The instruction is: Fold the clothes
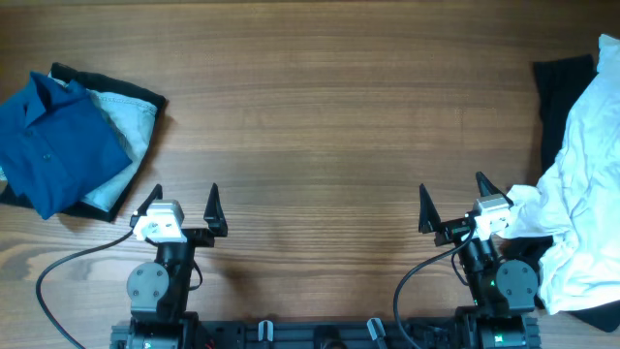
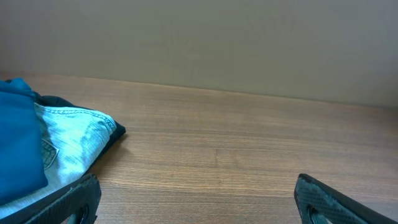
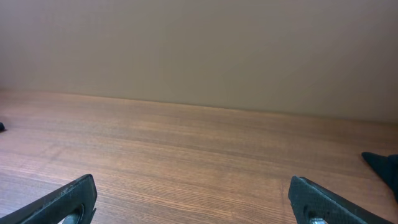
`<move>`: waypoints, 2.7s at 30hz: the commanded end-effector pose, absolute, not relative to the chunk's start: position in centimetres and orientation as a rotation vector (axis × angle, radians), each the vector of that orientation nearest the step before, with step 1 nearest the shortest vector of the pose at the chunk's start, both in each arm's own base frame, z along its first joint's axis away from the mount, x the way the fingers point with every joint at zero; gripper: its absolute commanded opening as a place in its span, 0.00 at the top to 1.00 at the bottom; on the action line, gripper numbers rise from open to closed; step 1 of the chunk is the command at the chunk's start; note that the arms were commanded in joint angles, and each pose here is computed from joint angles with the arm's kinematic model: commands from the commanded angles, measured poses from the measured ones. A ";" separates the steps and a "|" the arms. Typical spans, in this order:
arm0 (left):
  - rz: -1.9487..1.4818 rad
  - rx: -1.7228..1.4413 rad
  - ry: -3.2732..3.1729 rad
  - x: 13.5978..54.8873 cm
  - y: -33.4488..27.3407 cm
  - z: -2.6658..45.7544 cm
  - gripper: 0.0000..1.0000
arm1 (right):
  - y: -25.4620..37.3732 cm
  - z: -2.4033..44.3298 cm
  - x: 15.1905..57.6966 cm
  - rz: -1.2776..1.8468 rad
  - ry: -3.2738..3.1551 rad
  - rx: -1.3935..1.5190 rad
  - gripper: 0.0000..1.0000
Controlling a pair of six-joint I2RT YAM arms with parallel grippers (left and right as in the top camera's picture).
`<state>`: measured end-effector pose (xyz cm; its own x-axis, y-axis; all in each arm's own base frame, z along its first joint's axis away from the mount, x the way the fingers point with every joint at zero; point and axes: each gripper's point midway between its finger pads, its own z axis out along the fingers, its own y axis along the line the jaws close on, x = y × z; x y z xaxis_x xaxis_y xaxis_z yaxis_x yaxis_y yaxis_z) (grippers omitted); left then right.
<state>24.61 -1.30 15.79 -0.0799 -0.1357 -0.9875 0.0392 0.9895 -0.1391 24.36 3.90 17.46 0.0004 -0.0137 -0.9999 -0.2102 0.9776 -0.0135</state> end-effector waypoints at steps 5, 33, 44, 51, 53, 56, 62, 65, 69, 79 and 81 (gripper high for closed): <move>-0.173 -0.068 1.647 24.6 -1.7 15.7 0.00 | 3.6 17.7 24.4 0.131 1.554 -0.173 0.00; -0.173 -0.068 1.647 24.6 -1.7 15.7 0.00 | 3.6 17.7 24.4 0.131 1.554 -0.173 0.00; -0.173 -0.068 1.647 24.6 -1.7 15.7 0.00 | 3.6 17.7 24.4 0.208 1.564 -0.097 0.00; -0.305 -0.163 1.645 24.5 -2.2 15.8 0.00 | 2.5 16.9 24.7 0.225 1.672 0.030 0.00; -0.335 -0.189 1.647 24.3 -2.3 16.3 0.00 | 1.7 17.1 24.8 0.186 1.708 0.071 0.00; -0.338 -0.200 1.679 23.9 -2.3 17.3 0.00 | 0.8 18.2 25.3 0.133 1.803 0.117 0.00; -0.314 -0.230 1.882 24.1 -2.3 18.5 0.00 | 0.5 17.4 27.8 0.080 2.140 0.149 0.00; -0.296 -0.251 2.022 25.3 -2.4 18.7 0.00 | 1.7 15.9 29.4 0.143 2.348 0.123 0.00; -0.334 -0.239 2.136 26.5 -3.3 17.4 0.00 | -0.6 13.4 30.6 0.008 2.427 0.298 0.00; -0.332 -0.250 2.230 26.8 -3.5 15.1 0.00 | -10.8 1.6 26.5 -0.399 2.577 1.135 0.01; -0.332 -0.250 2.230 26.8 -3.5 15.1 0.00 | -11.6 0.0 25.9 -0.427 2.607 1.181 0.04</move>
